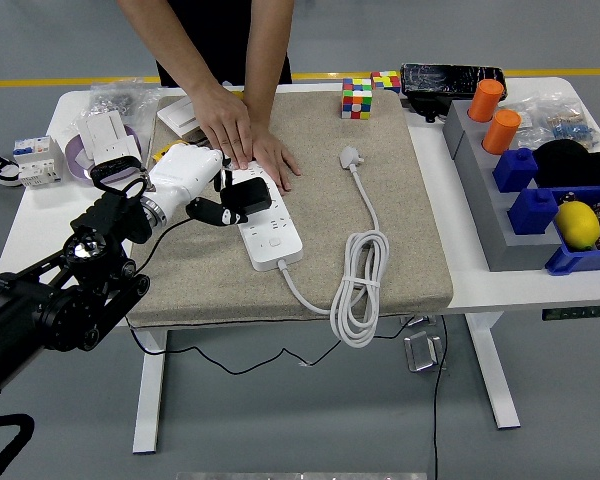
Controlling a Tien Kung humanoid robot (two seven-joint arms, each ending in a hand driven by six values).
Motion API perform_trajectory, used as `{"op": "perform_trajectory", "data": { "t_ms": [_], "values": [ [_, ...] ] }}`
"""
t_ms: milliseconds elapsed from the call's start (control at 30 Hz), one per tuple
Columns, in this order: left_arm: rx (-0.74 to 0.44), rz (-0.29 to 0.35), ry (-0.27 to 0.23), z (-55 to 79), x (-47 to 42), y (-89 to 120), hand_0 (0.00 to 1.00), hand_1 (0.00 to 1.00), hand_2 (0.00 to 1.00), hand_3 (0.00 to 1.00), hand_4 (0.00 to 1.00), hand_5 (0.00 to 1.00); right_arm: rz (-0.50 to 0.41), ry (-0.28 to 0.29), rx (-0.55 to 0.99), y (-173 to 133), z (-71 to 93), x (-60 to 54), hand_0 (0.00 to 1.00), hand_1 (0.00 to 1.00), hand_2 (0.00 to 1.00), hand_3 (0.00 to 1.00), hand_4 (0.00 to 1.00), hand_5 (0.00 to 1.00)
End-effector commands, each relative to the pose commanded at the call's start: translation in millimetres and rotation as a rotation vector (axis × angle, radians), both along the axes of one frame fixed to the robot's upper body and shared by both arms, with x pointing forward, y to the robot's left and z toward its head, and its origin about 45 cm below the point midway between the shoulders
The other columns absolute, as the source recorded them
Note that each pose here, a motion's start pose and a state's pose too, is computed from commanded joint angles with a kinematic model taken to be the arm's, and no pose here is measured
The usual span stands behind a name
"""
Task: Pick up the plug,place it near the board,insert it into the board,press the button
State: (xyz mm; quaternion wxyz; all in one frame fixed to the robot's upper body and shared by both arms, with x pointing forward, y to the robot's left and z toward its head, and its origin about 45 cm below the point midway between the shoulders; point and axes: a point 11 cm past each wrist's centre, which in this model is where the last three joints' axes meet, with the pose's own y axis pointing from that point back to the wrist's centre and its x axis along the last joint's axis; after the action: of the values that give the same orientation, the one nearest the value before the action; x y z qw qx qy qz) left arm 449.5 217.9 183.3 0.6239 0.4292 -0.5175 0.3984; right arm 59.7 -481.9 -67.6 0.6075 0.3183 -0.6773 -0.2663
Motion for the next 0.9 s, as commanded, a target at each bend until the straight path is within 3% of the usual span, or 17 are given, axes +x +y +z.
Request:
{"op": "perform_trajectory", "data": {
  "t_ms": [267, 900],
  "values": [
    [0.027, 0.024, 0.017, -11.2, 1.8, 10, 0.515, 0.555, 0.403, 0.357, 0.574, 0.296, -0.001, 0.001, -0.001, -1, 0.2, -0.4, 0.936, 0.901, 0.853, 0.867, 0.998, 0.998],
    [0.042, 0.045, 0.025, -16.1, 3.9, 17, 0.504, 0.557, 0.402, 0.356, 0.575, 0.295, -0.001, -0.002, 0.001, 0, 0.1, 1.2, 0.937, 0.902, 0.853, 0.867, 0.998, 0.998]
  ]
}}
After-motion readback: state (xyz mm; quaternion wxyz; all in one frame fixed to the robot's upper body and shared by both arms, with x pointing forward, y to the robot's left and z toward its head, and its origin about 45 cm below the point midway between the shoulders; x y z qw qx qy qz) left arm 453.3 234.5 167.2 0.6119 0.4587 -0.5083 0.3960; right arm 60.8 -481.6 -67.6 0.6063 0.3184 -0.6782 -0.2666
